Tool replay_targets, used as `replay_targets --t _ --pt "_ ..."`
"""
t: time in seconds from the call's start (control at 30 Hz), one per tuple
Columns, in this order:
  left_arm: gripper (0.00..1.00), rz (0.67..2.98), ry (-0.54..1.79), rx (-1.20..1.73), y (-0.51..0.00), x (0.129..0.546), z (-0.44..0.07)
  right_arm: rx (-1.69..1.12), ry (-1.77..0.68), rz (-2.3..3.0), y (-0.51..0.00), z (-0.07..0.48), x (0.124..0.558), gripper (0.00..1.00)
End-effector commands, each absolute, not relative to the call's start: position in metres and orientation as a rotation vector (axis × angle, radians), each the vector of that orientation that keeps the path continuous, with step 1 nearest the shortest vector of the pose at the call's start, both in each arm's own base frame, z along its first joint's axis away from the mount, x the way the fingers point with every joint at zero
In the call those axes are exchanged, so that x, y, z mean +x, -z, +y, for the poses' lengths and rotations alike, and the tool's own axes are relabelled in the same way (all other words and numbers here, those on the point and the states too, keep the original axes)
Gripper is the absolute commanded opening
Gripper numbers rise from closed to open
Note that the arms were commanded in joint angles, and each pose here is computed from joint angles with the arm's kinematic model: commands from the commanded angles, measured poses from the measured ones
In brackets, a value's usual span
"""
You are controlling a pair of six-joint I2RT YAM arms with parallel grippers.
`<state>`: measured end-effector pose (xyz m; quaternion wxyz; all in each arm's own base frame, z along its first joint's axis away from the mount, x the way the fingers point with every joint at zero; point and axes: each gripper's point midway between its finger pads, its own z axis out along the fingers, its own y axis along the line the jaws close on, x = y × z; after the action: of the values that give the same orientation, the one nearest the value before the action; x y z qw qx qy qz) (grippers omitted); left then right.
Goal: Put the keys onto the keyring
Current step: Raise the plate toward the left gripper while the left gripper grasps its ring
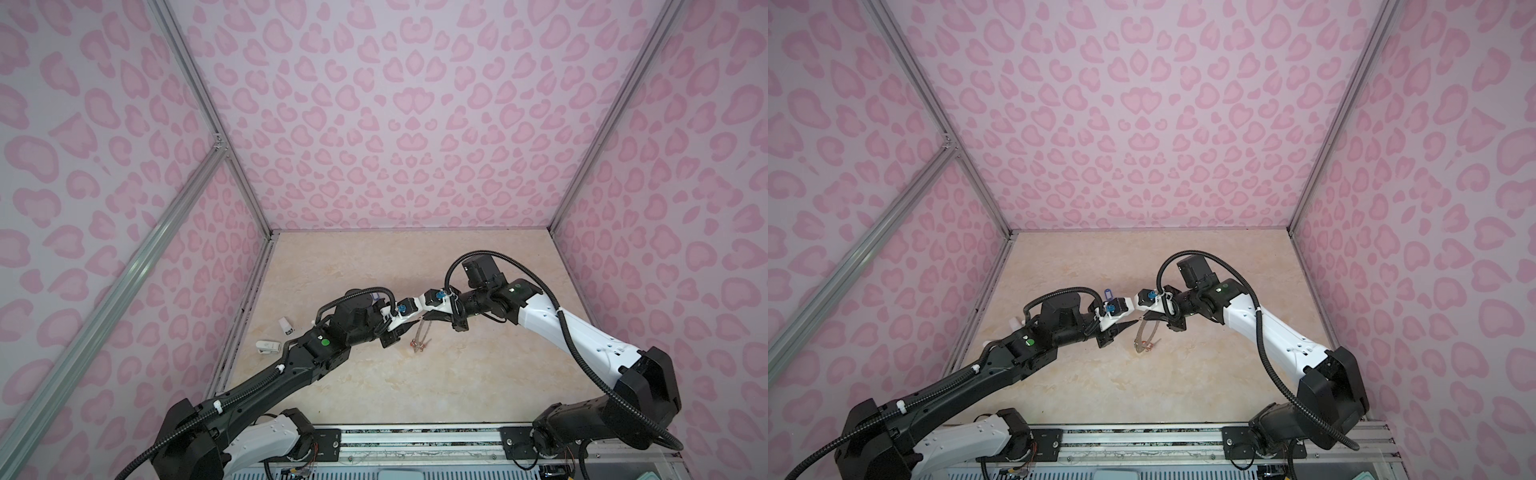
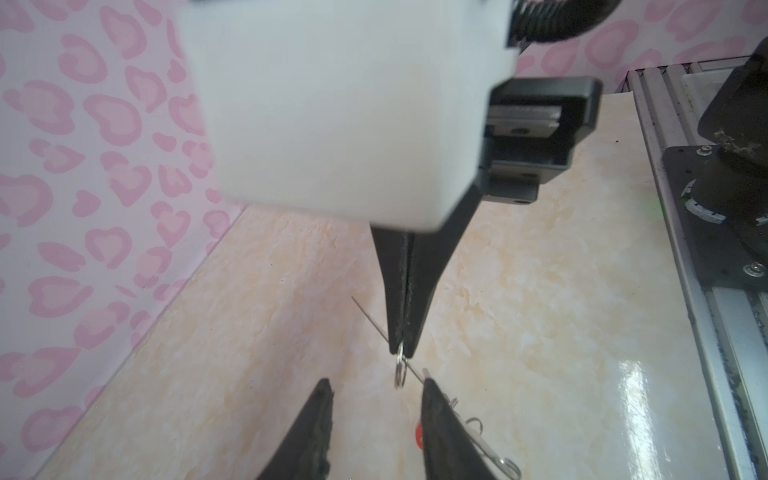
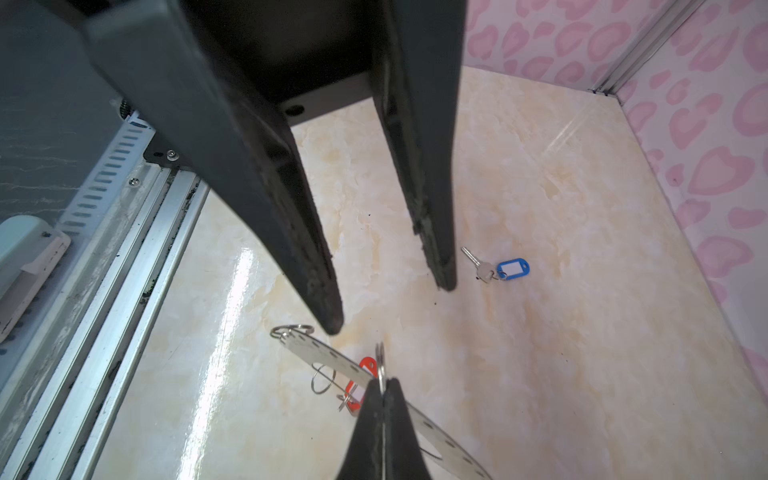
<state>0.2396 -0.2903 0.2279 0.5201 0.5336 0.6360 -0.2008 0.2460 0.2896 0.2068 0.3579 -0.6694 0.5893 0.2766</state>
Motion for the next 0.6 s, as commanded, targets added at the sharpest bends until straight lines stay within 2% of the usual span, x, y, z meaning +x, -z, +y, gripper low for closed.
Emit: replay_targets --t 0.0,0.57 --pt "0.34 1.517 0.454 1.294 -0.229 0.242 -0.293 -1.706 -0.757 1.519 -0.213 0.292 0.243 0.00" --pt "0.23 1.518 0.468 1.321 -0.225 0.242 -0.305 -1.694 -0.774 1.482 -0.224 0.297 0.237 0.00"
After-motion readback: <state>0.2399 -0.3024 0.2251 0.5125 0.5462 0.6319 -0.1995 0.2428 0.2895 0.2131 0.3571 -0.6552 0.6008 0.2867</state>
